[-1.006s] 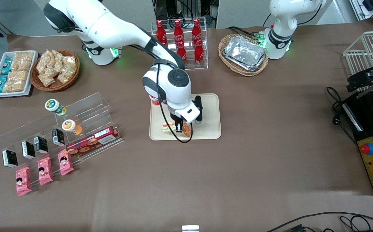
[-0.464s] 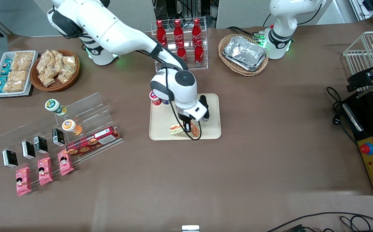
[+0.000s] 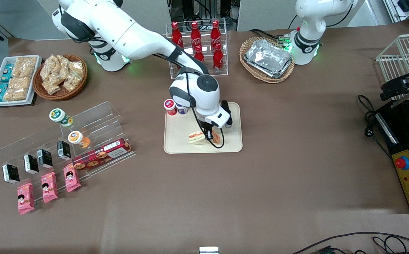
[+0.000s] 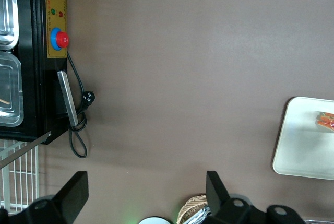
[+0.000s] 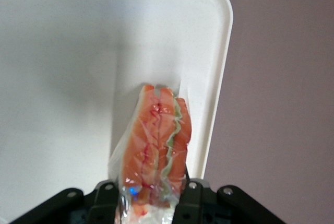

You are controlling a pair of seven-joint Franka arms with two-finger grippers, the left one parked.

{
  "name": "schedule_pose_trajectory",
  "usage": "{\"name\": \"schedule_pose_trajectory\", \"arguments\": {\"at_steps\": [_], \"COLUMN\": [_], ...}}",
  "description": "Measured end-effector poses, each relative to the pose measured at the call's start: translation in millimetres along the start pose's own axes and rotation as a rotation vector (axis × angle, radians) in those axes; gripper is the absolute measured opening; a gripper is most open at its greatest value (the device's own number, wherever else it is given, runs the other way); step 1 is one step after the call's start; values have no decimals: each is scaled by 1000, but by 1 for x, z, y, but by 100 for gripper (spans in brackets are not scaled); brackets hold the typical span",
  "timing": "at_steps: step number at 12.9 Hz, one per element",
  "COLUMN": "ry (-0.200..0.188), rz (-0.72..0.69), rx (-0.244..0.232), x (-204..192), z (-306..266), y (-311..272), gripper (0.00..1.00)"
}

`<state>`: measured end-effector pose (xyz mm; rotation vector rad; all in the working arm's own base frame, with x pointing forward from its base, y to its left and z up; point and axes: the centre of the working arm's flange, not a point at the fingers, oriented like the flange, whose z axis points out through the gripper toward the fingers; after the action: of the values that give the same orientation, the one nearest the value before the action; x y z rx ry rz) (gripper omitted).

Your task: Place sandwich on tray

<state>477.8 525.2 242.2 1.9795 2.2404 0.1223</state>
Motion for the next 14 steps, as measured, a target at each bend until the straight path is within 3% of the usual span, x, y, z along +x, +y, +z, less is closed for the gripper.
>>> {"name": "schedule_pose_trajectory", "arguments": {"at_steps": [3,9,12,14], "ry": [-4,-16,15,43], "rz": [2,36,163,288], "rx": [1,-1,47,70], "x": [-2,-17,-41,-86], "z": [2,-5,-45,-80], "y": [1,16,40,71], "gripper": [44,100,100,100]}}
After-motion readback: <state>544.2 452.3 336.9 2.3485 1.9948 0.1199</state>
